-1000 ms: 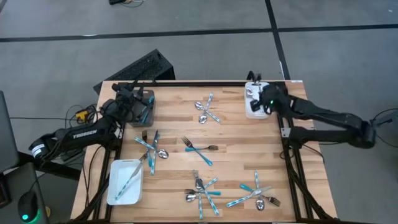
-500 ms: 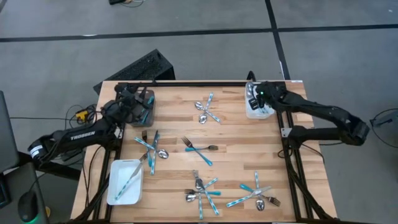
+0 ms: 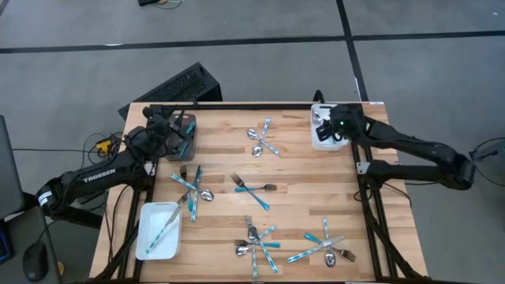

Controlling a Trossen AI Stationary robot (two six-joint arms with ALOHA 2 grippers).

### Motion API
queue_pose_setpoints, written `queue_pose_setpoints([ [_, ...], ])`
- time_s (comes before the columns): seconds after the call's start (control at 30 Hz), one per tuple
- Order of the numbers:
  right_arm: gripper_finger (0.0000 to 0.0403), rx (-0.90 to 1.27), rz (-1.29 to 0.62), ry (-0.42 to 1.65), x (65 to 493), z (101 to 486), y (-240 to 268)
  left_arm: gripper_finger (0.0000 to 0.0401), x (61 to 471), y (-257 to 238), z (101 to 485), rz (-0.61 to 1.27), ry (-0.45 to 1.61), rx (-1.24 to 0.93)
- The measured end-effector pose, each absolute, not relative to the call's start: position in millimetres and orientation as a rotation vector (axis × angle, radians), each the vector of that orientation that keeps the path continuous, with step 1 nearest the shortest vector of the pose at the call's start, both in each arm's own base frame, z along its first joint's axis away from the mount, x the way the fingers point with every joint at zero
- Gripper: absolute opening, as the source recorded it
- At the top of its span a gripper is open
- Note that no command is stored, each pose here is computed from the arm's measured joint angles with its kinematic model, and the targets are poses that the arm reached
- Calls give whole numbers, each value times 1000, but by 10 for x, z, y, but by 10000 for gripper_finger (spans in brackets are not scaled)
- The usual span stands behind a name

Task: Sort silverware by color (type)
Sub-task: Put the blue fork into the black bin

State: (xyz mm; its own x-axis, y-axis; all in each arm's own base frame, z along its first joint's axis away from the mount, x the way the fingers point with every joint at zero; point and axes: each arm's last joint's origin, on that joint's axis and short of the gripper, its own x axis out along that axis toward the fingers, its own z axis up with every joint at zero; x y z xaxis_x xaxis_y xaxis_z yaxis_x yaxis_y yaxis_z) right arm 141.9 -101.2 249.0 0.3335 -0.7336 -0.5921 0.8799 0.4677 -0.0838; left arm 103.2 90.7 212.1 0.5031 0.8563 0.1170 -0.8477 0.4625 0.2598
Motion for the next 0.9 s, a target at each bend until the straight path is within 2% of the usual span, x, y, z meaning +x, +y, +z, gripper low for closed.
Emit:
queue_pose_setpoints([
  [0.13, 217, 332, -814, 568, 1535, 2532, -883, 132, 1046, 894, 2127, 976, -45, 194],
  [0.23, 216, 335, -673, 546, 1666, 2432, -755, 132, 1092, 872, 2097, 807, -88, 57],
  [0.37, 216, 372, -555, 555, 1826, 2163, -514, 132, 1166, 812, 2002, 553, -24, -61],
  [0.53, 216, 446, -486, 519, 1955, 1909, -117, 132, 1261, 657, 1985, 408, -18, -141],
  [0.77, 215, 491, -391, 418, 2098, 1817, 506, 114, 1461, 243, 1966, 202, -6, -183],
  [0.9, 204, 530, -352, 438, 2067, 1796, 859, 100, 1560, -121, 1904, 55, 35, -218],
])
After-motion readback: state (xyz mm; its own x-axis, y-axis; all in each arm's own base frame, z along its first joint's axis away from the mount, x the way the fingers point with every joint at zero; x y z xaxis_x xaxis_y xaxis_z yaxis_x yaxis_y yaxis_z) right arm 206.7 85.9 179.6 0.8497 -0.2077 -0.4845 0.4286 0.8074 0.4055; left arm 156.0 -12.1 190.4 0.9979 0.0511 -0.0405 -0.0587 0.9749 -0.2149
